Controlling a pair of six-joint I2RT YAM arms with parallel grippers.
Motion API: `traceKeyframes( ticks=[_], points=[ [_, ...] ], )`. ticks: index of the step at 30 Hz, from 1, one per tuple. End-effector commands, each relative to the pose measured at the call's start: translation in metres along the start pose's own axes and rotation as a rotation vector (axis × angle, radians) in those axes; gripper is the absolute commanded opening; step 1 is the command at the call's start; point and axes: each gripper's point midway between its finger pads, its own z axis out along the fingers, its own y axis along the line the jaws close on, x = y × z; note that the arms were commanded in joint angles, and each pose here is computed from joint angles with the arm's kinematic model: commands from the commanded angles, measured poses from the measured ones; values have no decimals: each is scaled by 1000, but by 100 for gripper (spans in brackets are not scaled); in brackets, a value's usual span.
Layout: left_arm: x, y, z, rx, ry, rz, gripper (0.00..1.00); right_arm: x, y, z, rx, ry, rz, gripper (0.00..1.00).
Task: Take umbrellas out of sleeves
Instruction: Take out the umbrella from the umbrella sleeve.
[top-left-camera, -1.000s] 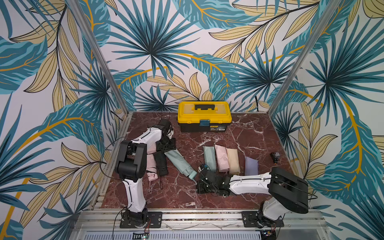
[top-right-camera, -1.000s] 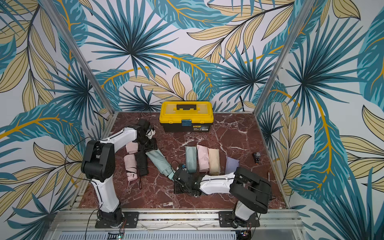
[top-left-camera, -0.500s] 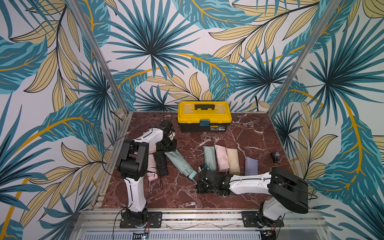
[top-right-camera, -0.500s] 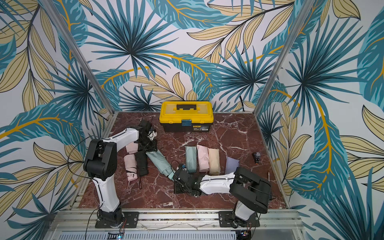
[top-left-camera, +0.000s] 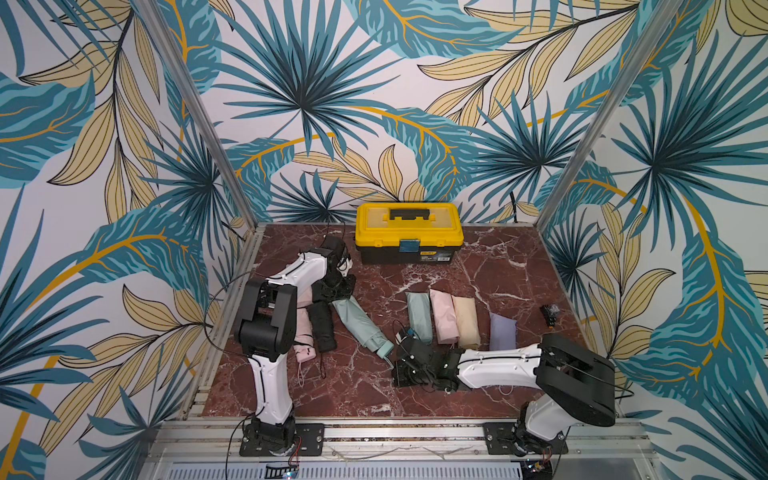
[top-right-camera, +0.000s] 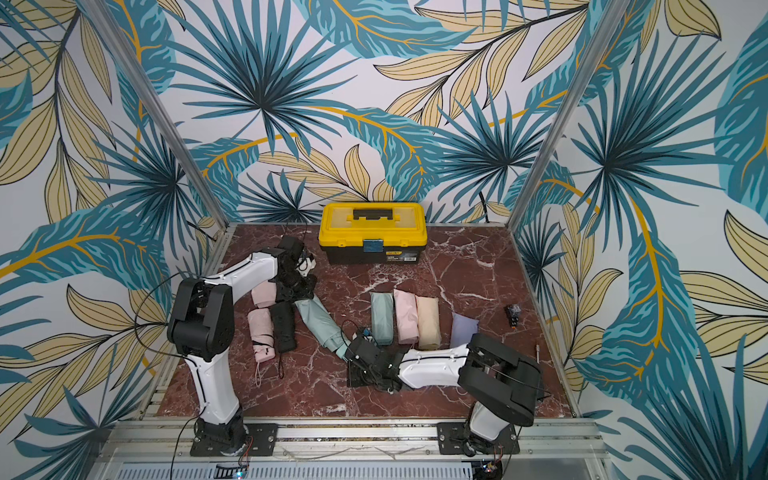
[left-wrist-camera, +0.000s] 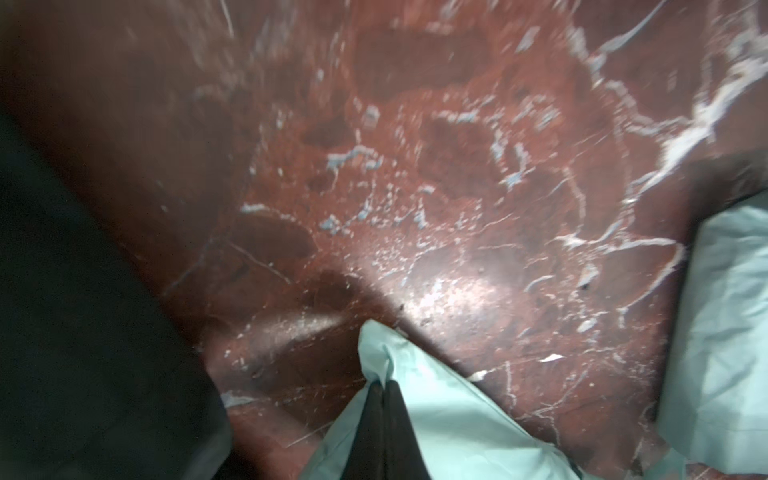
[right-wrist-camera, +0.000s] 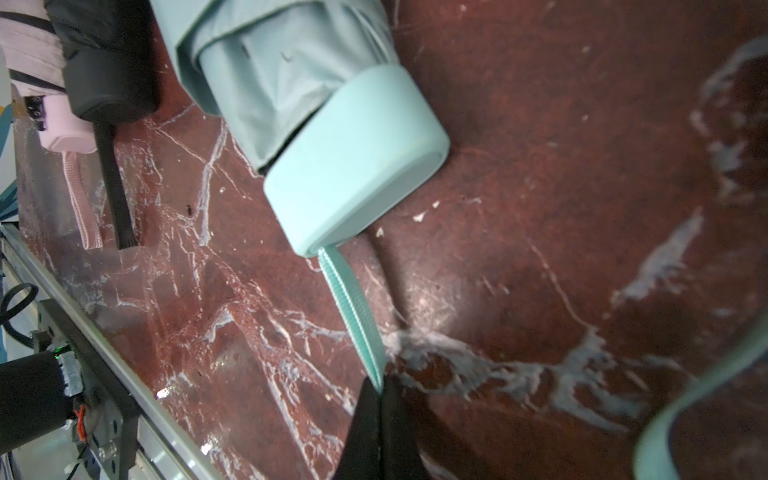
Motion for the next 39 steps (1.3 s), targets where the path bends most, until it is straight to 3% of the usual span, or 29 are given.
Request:
traceKeyframes(
  ticks=[1,13,26,33,34,36,39],
  points=[
    [-26,5,-16,-72,-76,36,0,16,-23,3,93,56,-20,0],
    [-45,22,-21,-190,-93,68,0,18,-28,-5,112,41,-14,0],
    [-52,15,-21,-168,-103,84,0,33,-43,-16,111,40,21,0],
    [-70,17,-35,-233,-153,147,0,39,-30,-15,79,54,-21,0],
    [-73,17,-38,-250,-160,170,0,39,-28,-14,75,55,-27,3],
    [-78,12,-41,-274,-171,234,0,39,-27,-13,73,53,-29,27],
    [-82,0,-41,-277,-167,369,0,38,-28,-14,76,45,-31,36]
  ],
)
